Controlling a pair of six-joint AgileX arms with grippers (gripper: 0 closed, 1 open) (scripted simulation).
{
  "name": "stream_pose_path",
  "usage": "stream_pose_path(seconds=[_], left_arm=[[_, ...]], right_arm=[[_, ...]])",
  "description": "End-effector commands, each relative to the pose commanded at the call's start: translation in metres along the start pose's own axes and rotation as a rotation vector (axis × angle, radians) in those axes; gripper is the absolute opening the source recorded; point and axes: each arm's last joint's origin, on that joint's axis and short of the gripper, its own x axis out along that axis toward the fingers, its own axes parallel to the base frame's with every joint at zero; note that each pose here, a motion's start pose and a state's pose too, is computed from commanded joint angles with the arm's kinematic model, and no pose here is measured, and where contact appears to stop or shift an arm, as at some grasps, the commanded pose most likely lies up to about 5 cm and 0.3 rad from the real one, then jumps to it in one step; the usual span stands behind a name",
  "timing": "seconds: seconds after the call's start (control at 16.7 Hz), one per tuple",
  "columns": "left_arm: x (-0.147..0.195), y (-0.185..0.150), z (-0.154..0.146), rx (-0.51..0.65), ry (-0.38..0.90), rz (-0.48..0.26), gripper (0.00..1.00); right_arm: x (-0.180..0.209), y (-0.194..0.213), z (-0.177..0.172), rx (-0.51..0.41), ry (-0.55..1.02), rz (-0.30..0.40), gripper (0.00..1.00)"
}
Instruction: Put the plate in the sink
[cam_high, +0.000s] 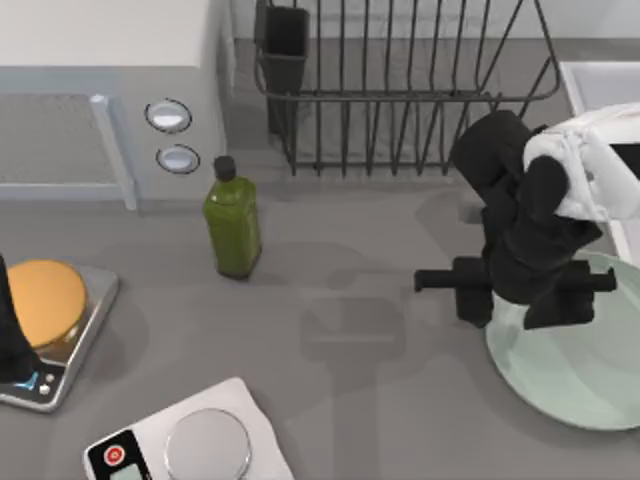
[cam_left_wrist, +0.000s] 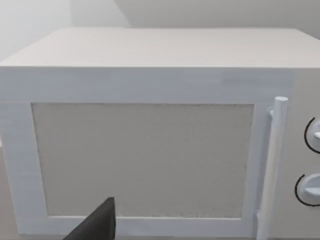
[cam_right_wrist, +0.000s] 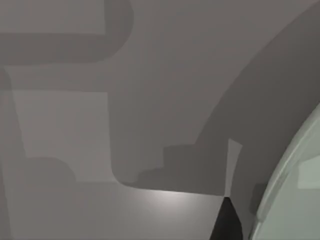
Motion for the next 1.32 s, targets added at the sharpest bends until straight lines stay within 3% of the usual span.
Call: stream_pose_path(seconds=[0.42,0.48,0.78,1.08,1.32], left_arm=[[0.000,0.000,0.000,0.000,0.000,0.000,1.00],[0.000,0.000,0.000,0.000,0.000,0.000,1.00],[0.000,0.000,0.000,0.000,0.000,0.000,1.00],[0.000,0.000,0.000,0.000,0.000,0.000,1.00],[0.000,0.000,0.000,0.000,0.000,0.000,1.00]], right_arm=[[0.000,0.000,0.000,0.000,0.000,0.000,0.00],[-0.030,-0.002,0.006,0.009,-0.095,0.041,0.00],[-0.050,0.006,0.017,0.009,-0.081,0.033,0.00],[-0.135,0.019,0.037,0.009,-0.068,0.026,0.00],[-0.222,0.013,0.028,0.009,-0.073,0.029,0.00]])
